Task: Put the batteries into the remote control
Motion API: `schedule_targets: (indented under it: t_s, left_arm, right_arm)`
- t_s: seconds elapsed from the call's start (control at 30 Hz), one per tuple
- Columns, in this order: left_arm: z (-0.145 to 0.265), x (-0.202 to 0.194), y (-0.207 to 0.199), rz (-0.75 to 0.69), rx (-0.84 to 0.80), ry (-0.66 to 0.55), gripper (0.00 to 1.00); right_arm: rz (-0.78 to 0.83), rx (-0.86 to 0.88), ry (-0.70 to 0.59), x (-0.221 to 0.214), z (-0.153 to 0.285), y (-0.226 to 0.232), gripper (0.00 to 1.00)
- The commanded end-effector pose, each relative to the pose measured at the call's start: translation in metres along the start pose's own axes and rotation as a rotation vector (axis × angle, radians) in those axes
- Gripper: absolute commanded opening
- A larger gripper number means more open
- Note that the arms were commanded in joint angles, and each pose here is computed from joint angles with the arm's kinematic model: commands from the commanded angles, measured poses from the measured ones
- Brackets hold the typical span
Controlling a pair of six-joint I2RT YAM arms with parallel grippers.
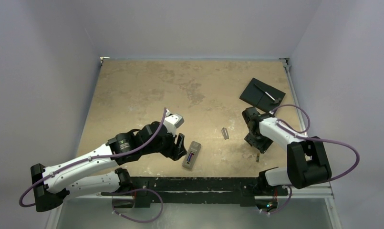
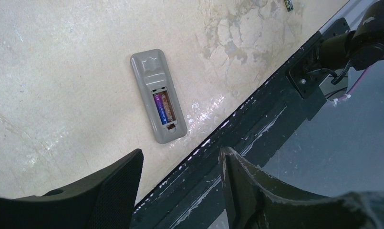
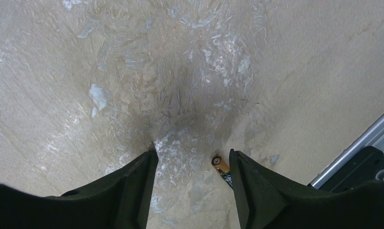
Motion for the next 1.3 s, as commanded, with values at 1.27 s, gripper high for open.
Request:
schedule_targets:
  t_s: [1.27]
  left_arm:
    - [-0.033,-0.016,0.004,-0.037,0.043,0.124,0.63]
  right_arm:
    - [0.017,0.171,0.059,-0.003,0.03,-0.005,0.72]
Point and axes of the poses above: each gripper's point midway between its finger pads, its own z axis back along the fingers, its own y axis along the line the jaws close on, x = y × z, the point moved 6 cm from there along z, back along the fingers, and after that the axes turned 1 degree about -z, right-handed, at the moved point
